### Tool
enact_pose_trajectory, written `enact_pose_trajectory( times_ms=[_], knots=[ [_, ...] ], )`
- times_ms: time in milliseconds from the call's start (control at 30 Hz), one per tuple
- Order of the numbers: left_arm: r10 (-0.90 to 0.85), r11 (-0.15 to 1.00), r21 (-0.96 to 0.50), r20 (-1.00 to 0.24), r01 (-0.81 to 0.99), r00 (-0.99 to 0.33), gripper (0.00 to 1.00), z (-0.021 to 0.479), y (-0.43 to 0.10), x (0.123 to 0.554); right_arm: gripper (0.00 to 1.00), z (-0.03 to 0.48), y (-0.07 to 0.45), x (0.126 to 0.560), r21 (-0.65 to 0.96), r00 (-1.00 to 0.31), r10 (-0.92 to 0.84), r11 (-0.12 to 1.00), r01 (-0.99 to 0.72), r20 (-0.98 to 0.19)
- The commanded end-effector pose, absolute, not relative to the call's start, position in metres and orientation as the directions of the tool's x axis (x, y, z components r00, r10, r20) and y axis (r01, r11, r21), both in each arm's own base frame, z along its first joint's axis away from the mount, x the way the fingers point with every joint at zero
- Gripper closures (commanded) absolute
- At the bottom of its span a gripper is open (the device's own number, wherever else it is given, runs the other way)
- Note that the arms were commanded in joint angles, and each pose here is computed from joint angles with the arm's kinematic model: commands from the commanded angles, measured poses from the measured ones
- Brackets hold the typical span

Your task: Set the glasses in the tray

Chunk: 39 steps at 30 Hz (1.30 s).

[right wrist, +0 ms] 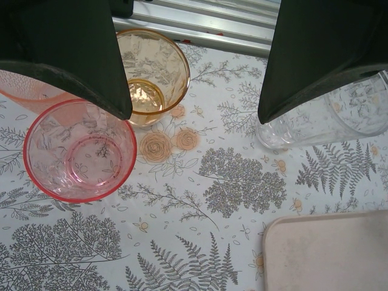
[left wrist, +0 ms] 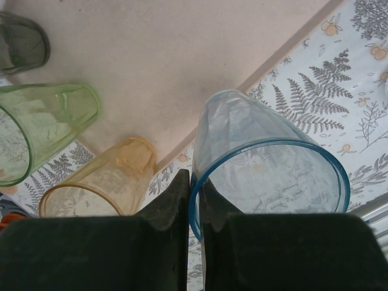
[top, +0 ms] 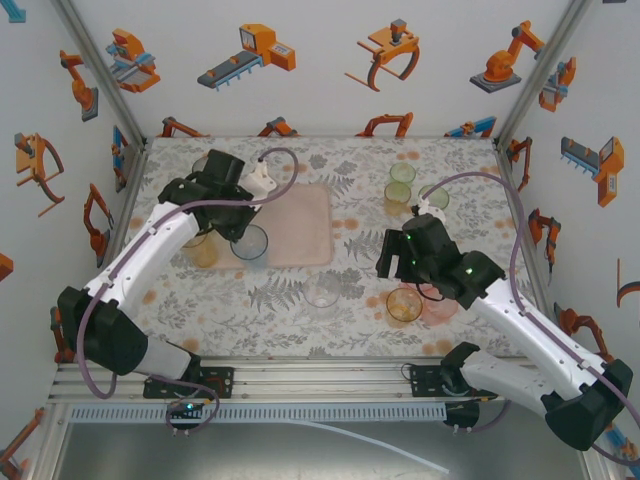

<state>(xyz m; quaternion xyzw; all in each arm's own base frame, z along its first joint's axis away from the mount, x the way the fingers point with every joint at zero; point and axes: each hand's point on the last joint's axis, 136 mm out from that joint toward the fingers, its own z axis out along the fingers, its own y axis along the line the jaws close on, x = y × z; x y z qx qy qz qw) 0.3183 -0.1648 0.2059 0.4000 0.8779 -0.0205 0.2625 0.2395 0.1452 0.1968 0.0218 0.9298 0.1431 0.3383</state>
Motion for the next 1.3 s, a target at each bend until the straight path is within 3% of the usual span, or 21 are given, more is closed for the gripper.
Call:
enact_pose_trajectory(
  times_ms=[0,1267],
  knots=[
    [0.676,0.688,0.199,-0.527,0.698,-0.515,0.89,0.221,-0.162,0.333,0.24,0.2,0.146,0.241,0.296,-0.762,0.149,0.953,-0.058,-0.63],
    [0.566,0.801,0.116,-0.467,0.587,-0.68,0.89,0.158,-0.117,0.365,0.24,0.199,0.148,0.242,0.295,-0.768,0.145,0.954,-0.059,-0.624]
  ],
)
